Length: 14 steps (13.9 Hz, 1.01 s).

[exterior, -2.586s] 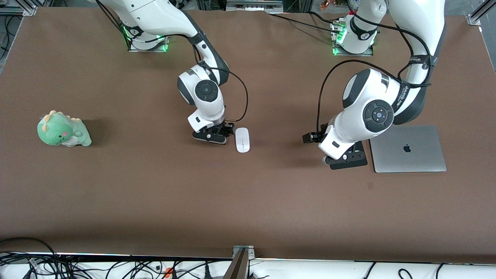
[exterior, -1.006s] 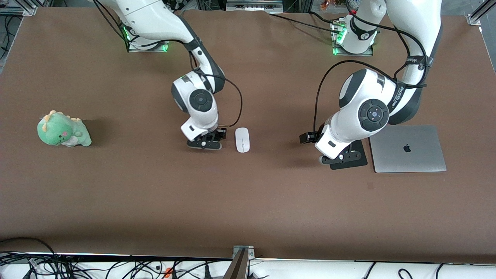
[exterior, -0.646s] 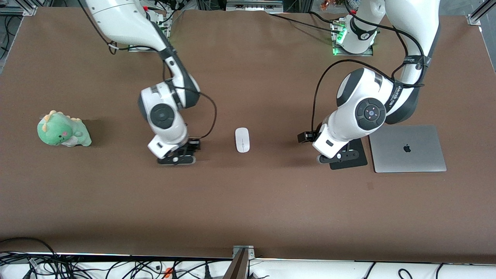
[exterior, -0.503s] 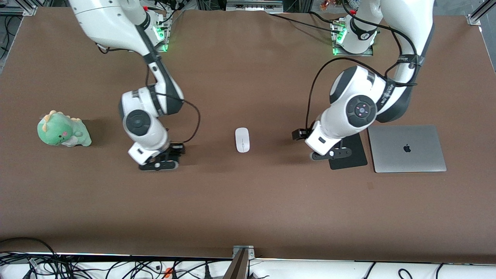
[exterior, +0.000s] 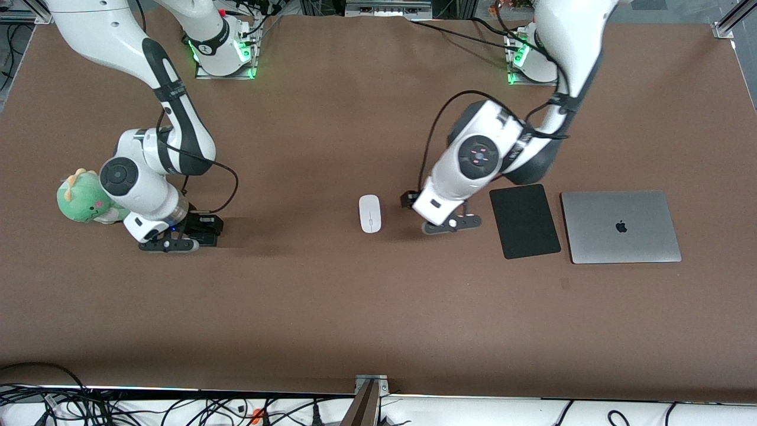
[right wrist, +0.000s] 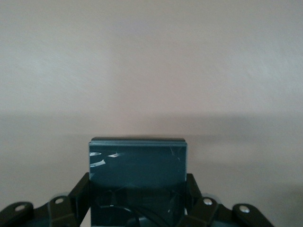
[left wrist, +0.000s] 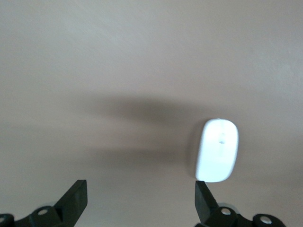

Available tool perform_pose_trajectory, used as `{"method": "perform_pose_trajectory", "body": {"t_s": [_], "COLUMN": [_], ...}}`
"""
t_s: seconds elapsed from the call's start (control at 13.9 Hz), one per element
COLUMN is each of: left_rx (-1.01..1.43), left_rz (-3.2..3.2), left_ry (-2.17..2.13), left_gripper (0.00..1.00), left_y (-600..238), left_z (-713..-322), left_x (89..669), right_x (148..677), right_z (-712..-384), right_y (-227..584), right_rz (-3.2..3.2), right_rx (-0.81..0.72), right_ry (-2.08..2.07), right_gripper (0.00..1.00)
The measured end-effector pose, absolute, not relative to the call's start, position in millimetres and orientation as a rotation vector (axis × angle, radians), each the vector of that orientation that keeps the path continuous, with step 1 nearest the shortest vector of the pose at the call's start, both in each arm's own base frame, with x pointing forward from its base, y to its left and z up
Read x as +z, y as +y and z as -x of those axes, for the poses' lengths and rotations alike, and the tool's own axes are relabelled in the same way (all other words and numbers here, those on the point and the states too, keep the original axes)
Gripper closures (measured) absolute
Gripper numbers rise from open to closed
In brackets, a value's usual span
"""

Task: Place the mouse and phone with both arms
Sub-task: 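Carry the phone toward the plush toy while the left gripper reaches the mouse, then grasp the white mouse with the left gripper while the right gripper lowers the phone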

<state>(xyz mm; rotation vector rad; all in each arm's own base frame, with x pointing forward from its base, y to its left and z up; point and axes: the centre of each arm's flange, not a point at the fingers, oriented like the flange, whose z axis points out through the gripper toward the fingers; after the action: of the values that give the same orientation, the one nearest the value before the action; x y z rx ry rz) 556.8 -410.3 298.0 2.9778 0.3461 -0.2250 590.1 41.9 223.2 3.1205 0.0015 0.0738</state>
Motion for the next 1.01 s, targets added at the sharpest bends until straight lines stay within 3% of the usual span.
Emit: {"method": "perform_pose_trajectory", "body": {"t_s": [0.29,1.01], "left_rx": [-0.213,-0.053], "left_rz": [-2.960,-3.033], "left_ry": [0.382,0.154], "left_gripper": [0.00,0.00], "left_y": [-481.8,-532.1], "left_z": [-516.4,-511.3], "left_x": [262.2,191.0], "right_x": [212.2,188.5], "right_z": [-561.3,-547.4], "right_y": [-5.4,-40.2], "right_rz": [-3.119,-3.112], "right_rx": [0.072,0.050], "right_ry": [-0.022,-0.081], "right_gripper": [0.21,0.21]}}
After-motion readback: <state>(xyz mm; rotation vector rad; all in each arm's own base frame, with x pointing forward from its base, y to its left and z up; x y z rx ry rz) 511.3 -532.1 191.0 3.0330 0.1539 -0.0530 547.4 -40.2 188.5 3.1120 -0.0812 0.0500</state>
